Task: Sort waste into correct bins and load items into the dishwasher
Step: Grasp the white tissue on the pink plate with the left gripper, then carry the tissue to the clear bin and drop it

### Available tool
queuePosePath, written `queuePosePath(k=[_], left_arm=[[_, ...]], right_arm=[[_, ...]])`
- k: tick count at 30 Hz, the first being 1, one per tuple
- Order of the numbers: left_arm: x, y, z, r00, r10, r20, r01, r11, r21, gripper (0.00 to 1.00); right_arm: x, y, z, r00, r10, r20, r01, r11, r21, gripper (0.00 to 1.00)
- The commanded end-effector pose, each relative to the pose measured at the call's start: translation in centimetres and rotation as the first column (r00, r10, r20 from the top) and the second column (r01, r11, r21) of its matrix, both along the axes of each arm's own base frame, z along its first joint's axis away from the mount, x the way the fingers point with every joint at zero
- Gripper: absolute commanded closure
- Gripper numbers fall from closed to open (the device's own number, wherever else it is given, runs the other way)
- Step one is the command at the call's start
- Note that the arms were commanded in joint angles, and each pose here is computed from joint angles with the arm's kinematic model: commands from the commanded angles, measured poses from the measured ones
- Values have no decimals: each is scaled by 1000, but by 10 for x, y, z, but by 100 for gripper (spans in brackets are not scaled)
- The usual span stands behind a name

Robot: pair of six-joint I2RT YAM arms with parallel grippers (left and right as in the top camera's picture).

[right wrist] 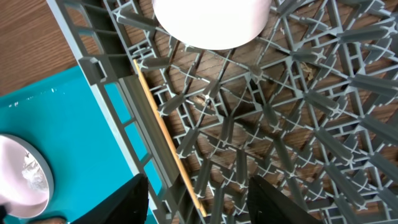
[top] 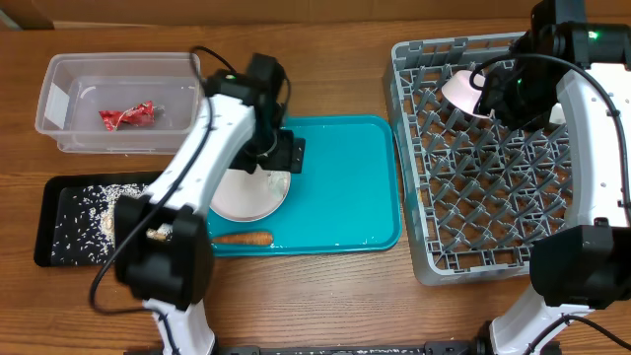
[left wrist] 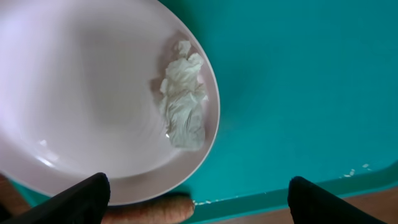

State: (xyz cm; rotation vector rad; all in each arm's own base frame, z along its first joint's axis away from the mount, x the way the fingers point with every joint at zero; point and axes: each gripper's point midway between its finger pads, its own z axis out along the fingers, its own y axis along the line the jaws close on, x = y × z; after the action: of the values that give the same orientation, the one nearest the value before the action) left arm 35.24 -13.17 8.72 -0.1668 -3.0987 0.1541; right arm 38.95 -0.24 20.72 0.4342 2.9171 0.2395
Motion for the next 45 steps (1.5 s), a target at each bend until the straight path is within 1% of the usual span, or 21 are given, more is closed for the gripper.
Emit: queuePosePath(k=[1, 4, 6, 10, 14, 20, 23, 25, 26, 31, 32, 33, 37, 39, 40, 41, 42, 44, 45], left_arm=[[2, 4, -33, 998, -8, -63, 11, 999, 47, 14], [-1, 8, -51, 993, 32, -110, -23, 997, 75, 21], [0, 9, -56, 992, 48, -119, -39, 996, 80, 21], [7, 8, -58, 994, 58, -88, -52, 996, 75, 21], [11, 25, -58, 988, 147, -54, -136, 975, 177, 21], [12, 26, -58, 982, 181, -45, -171, 968, 182, 23], [12, 24, -58, 978, 204, -48, -193, 965, 178, 26], [11, 23, -58, 978, 202, -51, -190, 966, 176, 32], [11, 23, -59, 978, 202, -52, -190, 966, 176, 34], [9, 24, -66, 974, 216, -67, -201, 962, 187, 34], [9, 23, -69, 973, 220, -74, -203, 961, 189, 36], [8, 24, -70, 972, 221, -78, -203, 960, 191, 42], [8, 20, -71, 971, 222, -87, -205, 963, 173, 53], [7, 17, -71, 969, 226, -96, -210, 965, 157, 62], [6, 15, -71, 969, 226, -100, -210, 966, 149, 67], [6, 14, -71, 968, 227, -103, -211, 967, 145, 75], [6, 14, -71, 968, 227, -103, -211, 967, 145, 80], [5, 14, -70, 968, 227, -108, -211, 967, 143, 88], [4, 14, -70, 968, 227, -110, -210, 967, 144, 94]], right_arm=[[-2, -1, 14, 998, 46, 47, -45, 999, -16, 46], [-3, -1, 14, 998, 45, 44, -44, 999, -17, 46], [-3, -2, 14, 998, 45, 41, -44, 999, -20, 46], [-3, -5, 14, 998, 43, 41, -42, 998, -37, 46], [-5, -5, 13, 998, 43, 34, -42, 998, -37, 46], [-4, -5, 13, 998, 43, 35, -42, 998, -37, 46], [-4, -5, 13, 998, 43, 35, -42, 998, -37, 46], [-4, -5, 13, 998, 43, 35, -42, 998, -37, 46], [-4, -5, 13, 998, 43, 35, -42, 998, -37, 46], [-5, -5, 13, 998, 43, 34, -42, 998, -37, 46], [-5, -5, 13, 998, 43, 34, -42, 998, -37, 46], [-5, -5, 13, 998, 43, 34, -42, 998, -37, 46], [-5, -5, 13, 998, 43, 35, -42, 998, -37, 46], [-5, -5, 13, 998, 43, 35, -42, 998, -37, 46], [-4, -5, 13, 998, 43, 35, -42, 998, -37, 46], [-4, -5, 13, 998, 43, 35, -42, 998, -37, 46], [-5, -5, 13, 998, 43, 35, -42, 998, -37, 46], [-5, -5, 13, 998, 43, 35, -42, 998, -37, 46], [-5, -5, 13, 998, 43, 35, -42, 998, -37, 46]])
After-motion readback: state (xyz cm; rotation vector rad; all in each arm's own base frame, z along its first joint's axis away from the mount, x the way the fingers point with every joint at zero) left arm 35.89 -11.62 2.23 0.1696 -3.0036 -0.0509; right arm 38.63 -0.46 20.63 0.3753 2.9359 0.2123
